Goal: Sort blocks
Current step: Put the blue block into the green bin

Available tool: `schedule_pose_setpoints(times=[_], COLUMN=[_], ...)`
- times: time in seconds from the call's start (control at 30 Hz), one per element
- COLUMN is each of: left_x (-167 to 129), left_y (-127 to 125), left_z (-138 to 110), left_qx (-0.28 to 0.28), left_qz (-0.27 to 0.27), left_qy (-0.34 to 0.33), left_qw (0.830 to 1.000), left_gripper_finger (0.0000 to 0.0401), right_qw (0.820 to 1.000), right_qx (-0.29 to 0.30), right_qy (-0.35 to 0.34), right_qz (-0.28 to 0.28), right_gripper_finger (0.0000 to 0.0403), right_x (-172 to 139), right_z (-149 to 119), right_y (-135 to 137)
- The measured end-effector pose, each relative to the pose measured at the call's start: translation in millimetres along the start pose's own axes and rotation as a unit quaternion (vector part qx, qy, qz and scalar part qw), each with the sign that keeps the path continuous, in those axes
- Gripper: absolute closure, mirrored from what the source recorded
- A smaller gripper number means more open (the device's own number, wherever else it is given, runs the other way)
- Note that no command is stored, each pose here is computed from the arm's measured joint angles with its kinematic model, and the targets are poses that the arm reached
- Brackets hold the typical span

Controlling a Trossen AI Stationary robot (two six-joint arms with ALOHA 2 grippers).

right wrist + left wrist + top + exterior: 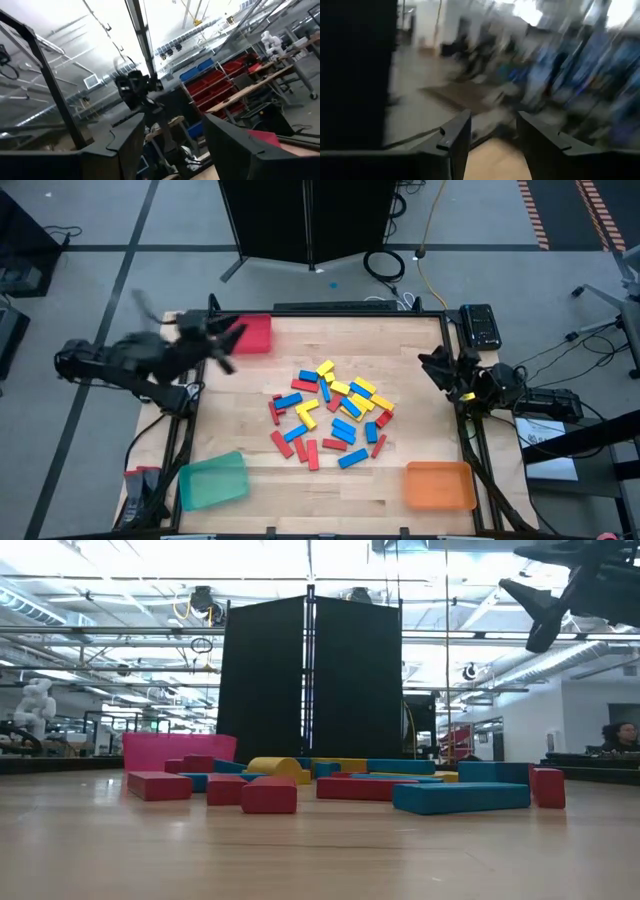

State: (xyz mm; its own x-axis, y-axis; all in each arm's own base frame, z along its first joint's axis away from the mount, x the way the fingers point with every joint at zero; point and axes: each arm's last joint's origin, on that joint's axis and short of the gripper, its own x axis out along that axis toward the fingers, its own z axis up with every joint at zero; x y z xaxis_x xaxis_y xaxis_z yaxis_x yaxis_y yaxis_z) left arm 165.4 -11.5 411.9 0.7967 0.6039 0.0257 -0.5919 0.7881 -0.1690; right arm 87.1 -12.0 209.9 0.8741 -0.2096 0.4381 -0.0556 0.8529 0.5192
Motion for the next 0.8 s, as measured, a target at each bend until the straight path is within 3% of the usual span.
schedule_pose_setpoints(times=[0.1,0.17,0.27,0.37,0.43,0.6,0.8], left_x=[34,58,96,133,152,188,211], left_y=[-16,-22,-23,-15,-7,14,13], left_z=[-4,-13,-20,-35,-48,-75,-119], left_qx=[0.087,0.129,0.146,0.136,0.152,0.258,0.313], left_qz=[0.048,0.050,-0.012,-0.098,-0.109,-0.086,-0.139], left_qy=[0.092,0.160,0.261,0.373,0.423,0.459,0.512], left_qw=[0.991,0.977,0.954,0.912,0.887,0.846,0.788], left_gripper_finger=[0.0237,0.0237,0.0237,0.0241,0.0245,0.0248,0.0248], right_qw=[1.000,0.999,0.997,0.996,0.996,0.995,0.994], right_qx=[0.000,0.000,0.007,0.011,0.009,0.010,0.009], right_qy=[0.024,0.045,0.072,0.086,0.088,0.100,0.110], right_qz=[-0.010,-0.011,-0.018,-0.023,-0.022,-0.017,-0.024], right_gripper_finger=[0.0204,0.0204,0.0204,0.0204,0.0204,0.0204,0.0204], right_x=[0,0,-1,-1,-1,-2,-2], right_z=[-4,-8,-12,-15,-15,-16,-18], right_y=[-2,-4,-6,-7,-7,-8,-9])
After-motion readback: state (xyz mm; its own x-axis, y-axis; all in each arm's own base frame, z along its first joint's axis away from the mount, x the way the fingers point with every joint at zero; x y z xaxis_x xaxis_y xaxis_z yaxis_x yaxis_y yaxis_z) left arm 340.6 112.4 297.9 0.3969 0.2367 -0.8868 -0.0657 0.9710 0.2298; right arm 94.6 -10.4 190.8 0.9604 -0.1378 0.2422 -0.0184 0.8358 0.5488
